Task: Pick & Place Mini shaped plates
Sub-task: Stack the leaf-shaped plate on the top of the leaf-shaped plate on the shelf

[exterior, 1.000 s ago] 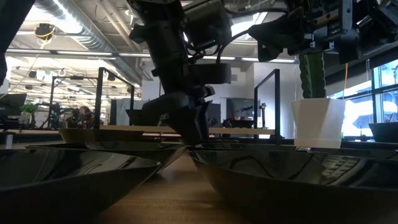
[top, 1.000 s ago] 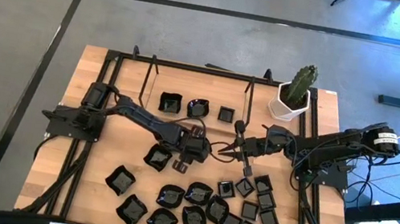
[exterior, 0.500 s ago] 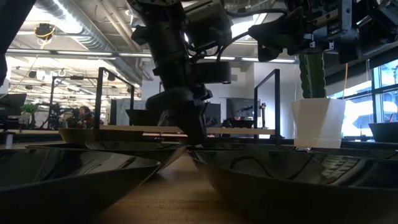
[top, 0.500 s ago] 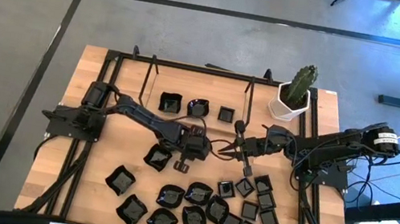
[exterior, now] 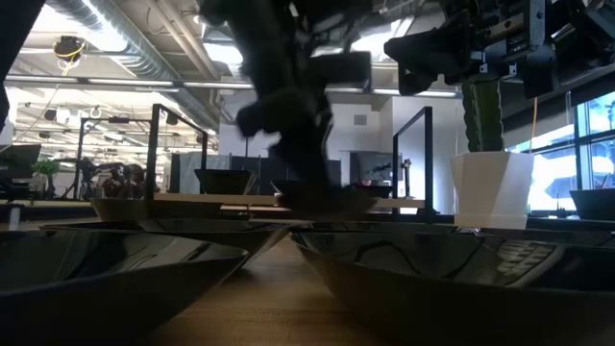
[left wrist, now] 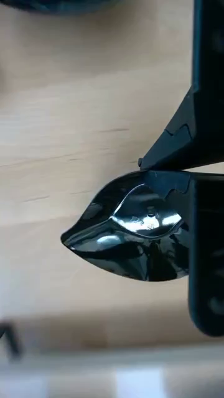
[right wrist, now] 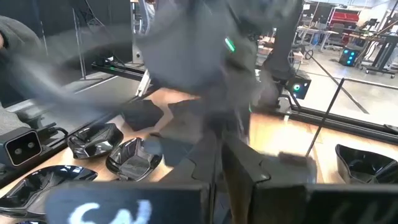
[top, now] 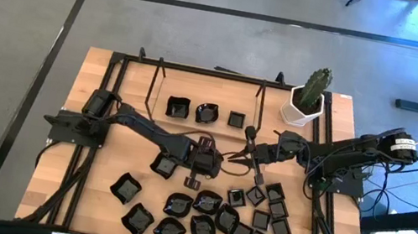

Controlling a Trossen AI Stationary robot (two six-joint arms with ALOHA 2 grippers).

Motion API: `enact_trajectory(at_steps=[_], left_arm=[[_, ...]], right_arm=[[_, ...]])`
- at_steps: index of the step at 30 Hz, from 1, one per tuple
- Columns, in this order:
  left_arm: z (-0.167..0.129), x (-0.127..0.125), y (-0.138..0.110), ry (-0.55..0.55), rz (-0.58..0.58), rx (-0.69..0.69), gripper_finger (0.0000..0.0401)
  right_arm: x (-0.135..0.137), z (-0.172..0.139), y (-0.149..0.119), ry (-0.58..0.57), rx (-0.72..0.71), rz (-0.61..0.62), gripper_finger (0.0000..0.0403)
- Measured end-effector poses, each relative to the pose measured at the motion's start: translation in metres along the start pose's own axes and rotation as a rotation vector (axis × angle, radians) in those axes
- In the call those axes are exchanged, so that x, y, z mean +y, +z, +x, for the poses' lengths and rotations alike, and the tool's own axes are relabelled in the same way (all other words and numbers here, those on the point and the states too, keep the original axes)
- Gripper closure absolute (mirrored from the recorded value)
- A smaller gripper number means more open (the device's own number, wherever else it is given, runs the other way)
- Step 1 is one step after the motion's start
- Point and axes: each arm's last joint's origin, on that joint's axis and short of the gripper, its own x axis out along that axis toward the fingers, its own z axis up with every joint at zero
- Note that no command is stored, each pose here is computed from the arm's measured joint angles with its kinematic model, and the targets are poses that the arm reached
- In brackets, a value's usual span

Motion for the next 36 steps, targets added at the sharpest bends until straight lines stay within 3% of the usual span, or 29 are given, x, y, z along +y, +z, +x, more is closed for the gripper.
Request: enact_trajectory(at_steps=[6, 12, 18, 22, 28, 36], left_arm=[[-0.046, -0.004, 0.018, 0.219, -0.040, -0.020, 0.0399], [-0.087, 0.045, 0.020, 0.389, -0.285, -0.083, 0.0399], [-0.087, 0.105, 0.008, 0.313, -0.460, -0.039, 0.0399], [-0.069, 0.130, -0.001, 0.269, -0.518, 0.021, 0.0398], [-0.060, 0.150, -0.010, 0.240, -0.586, 0.055, 0.0398], [-0.052, 0.153, -0.015, 0.212, -0.607, 0.056, 0.0399]], right_arm=[[0.000, 0.000, -0.001, 0.003, 0.010, 0.004, 0.0374], [0.000, 0.000, -0.001, 0.009, 0.015, 0.064, 0.0374], [0.000, 0.000, -0.001, 0.012, 0.012, 0.082, 0.0374], [0.000, 0.000, -0.001, 0.011, 0.012, 0.084, 0.0374], [0.000, 0.000, -0.001, 0.011, 0.013, 0.081, 0.0374], [0.001, 0.000, -0.001, 0.012, 0.015, 0.082, 0.0374]])
